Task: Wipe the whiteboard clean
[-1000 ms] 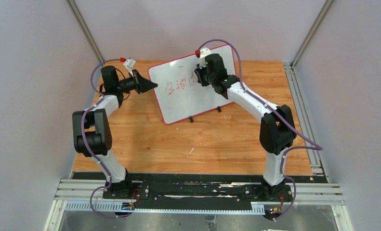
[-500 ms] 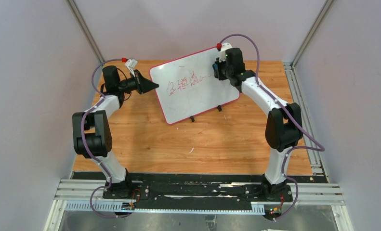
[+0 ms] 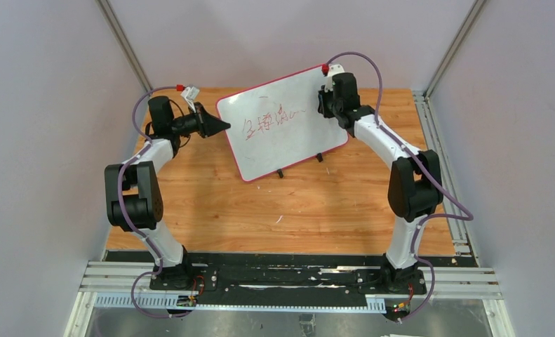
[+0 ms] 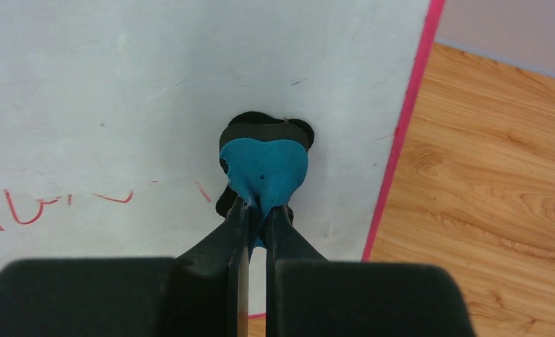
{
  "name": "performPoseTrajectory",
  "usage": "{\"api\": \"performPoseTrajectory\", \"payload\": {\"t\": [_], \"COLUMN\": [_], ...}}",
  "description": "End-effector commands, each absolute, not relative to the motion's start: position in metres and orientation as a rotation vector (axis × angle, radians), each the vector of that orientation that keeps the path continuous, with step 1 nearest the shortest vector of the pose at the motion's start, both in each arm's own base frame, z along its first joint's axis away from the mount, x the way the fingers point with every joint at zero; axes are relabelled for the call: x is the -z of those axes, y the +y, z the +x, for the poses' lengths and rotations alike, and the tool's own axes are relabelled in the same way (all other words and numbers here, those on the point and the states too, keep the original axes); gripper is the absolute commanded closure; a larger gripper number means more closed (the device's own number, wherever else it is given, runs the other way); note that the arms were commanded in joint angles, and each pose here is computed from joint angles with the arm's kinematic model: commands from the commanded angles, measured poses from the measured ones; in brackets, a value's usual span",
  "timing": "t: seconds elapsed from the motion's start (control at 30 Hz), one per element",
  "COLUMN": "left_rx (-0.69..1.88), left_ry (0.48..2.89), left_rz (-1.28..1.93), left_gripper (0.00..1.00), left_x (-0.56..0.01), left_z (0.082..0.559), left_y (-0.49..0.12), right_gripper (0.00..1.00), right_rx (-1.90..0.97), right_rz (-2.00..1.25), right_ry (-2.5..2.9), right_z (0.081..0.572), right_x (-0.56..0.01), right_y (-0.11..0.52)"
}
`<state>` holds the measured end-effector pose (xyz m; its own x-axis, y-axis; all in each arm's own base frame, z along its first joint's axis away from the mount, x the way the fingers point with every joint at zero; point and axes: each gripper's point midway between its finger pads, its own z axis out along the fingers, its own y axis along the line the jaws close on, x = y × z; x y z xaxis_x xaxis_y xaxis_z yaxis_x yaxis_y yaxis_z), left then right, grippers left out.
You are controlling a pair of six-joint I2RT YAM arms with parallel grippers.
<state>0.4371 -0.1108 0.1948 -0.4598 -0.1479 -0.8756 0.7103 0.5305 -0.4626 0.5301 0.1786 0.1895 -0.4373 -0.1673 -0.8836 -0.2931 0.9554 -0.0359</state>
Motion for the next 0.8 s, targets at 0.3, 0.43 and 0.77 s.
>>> {"api": "performPoseTrajectory", "payload": {"t": [0.3,0.43,0.77], "left_rx": [0.927,0.929,0.927], "left_ry": [1.781,1.780,1.781], "left_rz": [0.534,0.536,0.541], "left_gripper": [1.00,1.00,1.00], "left_x": [-0.173,-0.174,-0.173], "left_z": [0.445,0.445,0.442], "left_y": [-0.100,-0.101,-0.100], "right_gripper": [0.99,0.99,0.99], "right_rx": [-0.344,-0.277,-0.173], "right_rz": [-0.577,-0.576,-0.371], "right_ry": [1.992,1.995,2.087], "right_z": [0.460,0.465,0.520], "right_x": [-0.181,-0.179,-0.165], "right_y": [0.313,0.306,0.204]}}
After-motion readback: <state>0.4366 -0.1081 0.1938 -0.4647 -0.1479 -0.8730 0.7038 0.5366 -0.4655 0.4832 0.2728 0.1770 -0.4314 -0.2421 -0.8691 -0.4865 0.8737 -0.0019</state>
